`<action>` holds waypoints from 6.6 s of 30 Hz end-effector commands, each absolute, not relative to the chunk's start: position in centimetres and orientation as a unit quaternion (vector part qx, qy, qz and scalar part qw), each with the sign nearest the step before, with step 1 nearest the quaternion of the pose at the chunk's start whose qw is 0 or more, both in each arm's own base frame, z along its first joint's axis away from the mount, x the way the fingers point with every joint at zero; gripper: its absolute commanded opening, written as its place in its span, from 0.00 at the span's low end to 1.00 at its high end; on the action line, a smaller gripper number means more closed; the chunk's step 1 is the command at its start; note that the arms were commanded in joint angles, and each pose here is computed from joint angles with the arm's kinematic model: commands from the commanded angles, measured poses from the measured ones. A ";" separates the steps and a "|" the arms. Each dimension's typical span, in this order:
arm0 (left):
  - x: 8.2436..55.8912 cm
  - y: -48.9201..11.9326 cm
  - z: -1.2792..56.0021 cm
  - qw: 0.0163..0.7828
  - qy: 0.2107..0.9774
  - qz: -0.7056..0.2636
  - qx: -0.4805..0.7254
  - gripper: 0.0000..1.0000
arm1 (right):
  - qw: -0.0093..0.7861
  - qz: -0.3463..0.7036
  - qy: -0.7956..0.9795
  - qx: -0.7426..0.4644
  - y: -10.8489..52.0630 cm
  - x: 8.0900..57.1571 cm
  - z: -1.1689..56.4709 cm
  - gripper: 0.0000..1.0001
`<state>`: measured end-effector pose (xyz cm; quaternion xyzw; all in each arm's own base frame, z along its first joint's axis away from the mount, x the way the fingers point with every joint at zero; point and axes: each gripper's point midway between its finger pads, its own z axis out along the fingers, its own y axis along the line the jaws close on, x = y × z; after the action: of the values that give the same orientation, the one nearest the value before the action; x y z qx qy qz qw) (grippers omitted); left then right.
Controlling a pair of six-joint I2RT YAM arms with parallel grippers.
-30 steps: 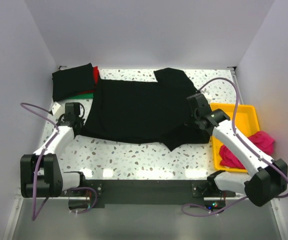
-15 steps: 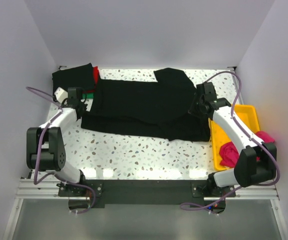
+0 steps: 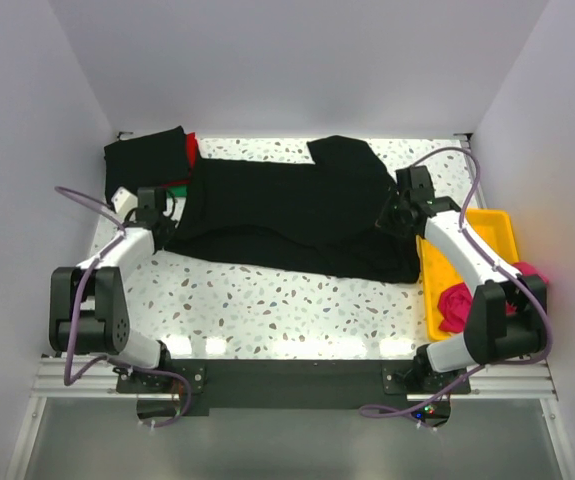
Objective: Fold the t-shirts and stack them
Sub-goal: Fold the tshirt
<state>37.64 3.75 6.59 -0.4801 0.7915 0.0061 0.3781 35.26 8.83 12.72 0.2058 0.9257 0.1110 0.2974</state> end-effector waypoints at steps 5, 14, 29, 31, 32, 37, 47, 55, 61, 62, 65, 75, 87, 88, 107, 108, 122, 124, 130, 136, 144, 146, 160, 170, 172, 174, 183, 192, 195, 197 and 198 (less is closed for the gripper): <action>34.7 4.7 8.9 0.415 0.762 0.010 -0.497 0.00 | 0.316 0.128 0.918 0.205 8.7 33.7 13.7 0.00; 29.5 6.7 11.2 0.444 0.737 0.025 -0.509 0.00 | 0.336 0.146 0.907 0.206 8.0 28.6 15.2 0.00; 21.3 8.8 16.8 0.491 0.684 0.042 -0.537 0.00 | 0.346 0.170 0.898 0.214 6.8 19.7 17.8 0.00; 20.9 9.0 17.9 0.502 0.676 0.042 -0.538 0.00 | 0.356 0.171 0.894 0.213 6.6 19.0 18.8 0.00; 20.5 9.2 18.6 0.506 0.671 0.046 -0.540 0.00 | 0.360 0.173 0.892 0.213 6.6 18.9 19.2 0.00; 19.4 9.6 21.1 0.529 0.652 0.051 -0.541 0.00 | 0.366 0.172 0.890 0.210 6.3 18.0 20.3 0.00; 20.8 9.1 21.7 0.536 0.667 0.035 -0.517 0.00 | 0.372 0.171 0.888 0.208 6.2 18.2 20.8 0.00; 28.1 6.9 17.6 0.500 0.714 -0.028 -0.489 0.00 | 0.351 0.155 0.896 0.222 7.0 23.7 18.5 0.00; 32.8 5.6 14.3 0.449 0.748 -0.015 -0.488 0.00 | 0.330 0.126 0.903 0.244 6.9 28.0 16.3 0.00; 33.3 5.5 12.8 0.429 0.760 -0.004 -0.489 0.00 | 0.327 0.124 0.904 0.246 6.9 28.3 15.9 0.00; 34.6 5.7 11.7 0.410 0.770 0.011 -0.489 0.00 | 0.321 0.123 0.904 0.254 6.7 29.2 15.0 0.00; 36.5 6.4 12.4 0.415 0.768 0.030 -0.486 0.00 | 0.316 0.120 0.902 0.269 5.0 28.9 13.4 0.00; 37.2 5.7 14.5 0.426 0.768 0.005 -0.478 0.00 | 0.315 0.138 0.899 0.270 4.9 26.0 13.4 0.00; 37.0 5.8 14.7 0.428 0.767 0.006 -0.479 0.00 | 0.314 0.141 0.899 0.270 4.9 25.7 13.4 0.00; 29.1 8.4 19.9 0.490 0.726 0.068 -0.479 0.00 | 0.317 0.192 0.896 0.247 6.2 17.1 16.8 0.00; 29.1 8.3 19.8 0.490 0.727 0.066 -0.477 0.00 | 0.312 0.192 0.897 0.247 6.2 16.6 16.6 0.00; 35.9 7.1 17.1 0.460 0.768 0.046 -0.443 0.00 | 0.287 0.177 0.907 0.253 6.0 18.0 15.0 0.00; 36.9 6.9 15.9 0.446 0.777 0.044 -0.442 0.00 | 0.285 0.169 0.909 0.254 5.9 18.7 14.8 0.00; 37.9 7.1 16.5 0.441 0.777 0.051 -0.446 0.00 | 0.273 0.163 0.914 0.253 5.9 19.6 13.9 0.00; 35.3 8.2 20.2 0.477 0.751 0.064 -0.453 0.00 | 0.287 0.187 0.907 0.245 6.4 17.7 15.5 0.00; 30.5 9.6 23.7 0.512 0.720 0.074 -0.463 0.00 | 0.306 0.210 0.899 0.234 6.8 14.0 18.6 0.00; 29.8 9.7 23.6 0.512 0.719 0.077 -0.464 0.00 | 0.304 0.214 0.899 0.231 6.9 13.3 18.7 0.00; 29.8 10.6 25.1 0.526 0.718 0.070 -0.450 0.00 | 0.287 0.213 0.905 0.231 7.0 12.9 17.3 0.00; 37.1 7.4 16.3 0.451 0.779 0.049 -0.432 0.00 | 0.251 0.176 0.915 0.262 6.4 17.2 13.6 0.00; 38.3 7.0 15.4 0.442 0.785 0.052 -0.431 0.00 | 0.243 0.173 0.917 0.266 6.4 17.8 13.1 0.00; 39.4 6.6 13.6 0.420 0.795 0.060 -0.433 0.00 | 0.231 0.165 0.919 0.273 6.3 18.9 12.2 0.00; 42.0 6.9 11.3 0.397 0.801 0.073 -0.441 0.00 | 0.211 0.137 0.922 0.293 5.8 22.8 10.4 0.00; 43.3 7.1 11.3 0.398 0.801 0.075 -0.440 0.00 | 0.202 0.143 0.917 0.313 5.3 24.9 9.2 0.00; 43.4 6.9 10.6 0.391 0.806 0.073 -0.439 0.00 | 0.196 0.143 0.917 0.316 5.2 25.1 8.6 0.00; 43.4 6.9 10.1 0.386 0.808 0.076 -0.439 0.00 | 0.190 0.146 0.918 0.316 5.3 25.1 8.1 0.00; 43.4 6.9 10.0 0.385 0.808 0.077 -0.439 0.00 | 0.191 0.147 0.918 0.316 5.3 25.1 8.0 0.00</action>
<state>41.26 5.98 8.36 -0.4258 0.8322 0.0757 0.3469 23.53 5.64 7.39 0.3132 0.9249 0.1399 0.1643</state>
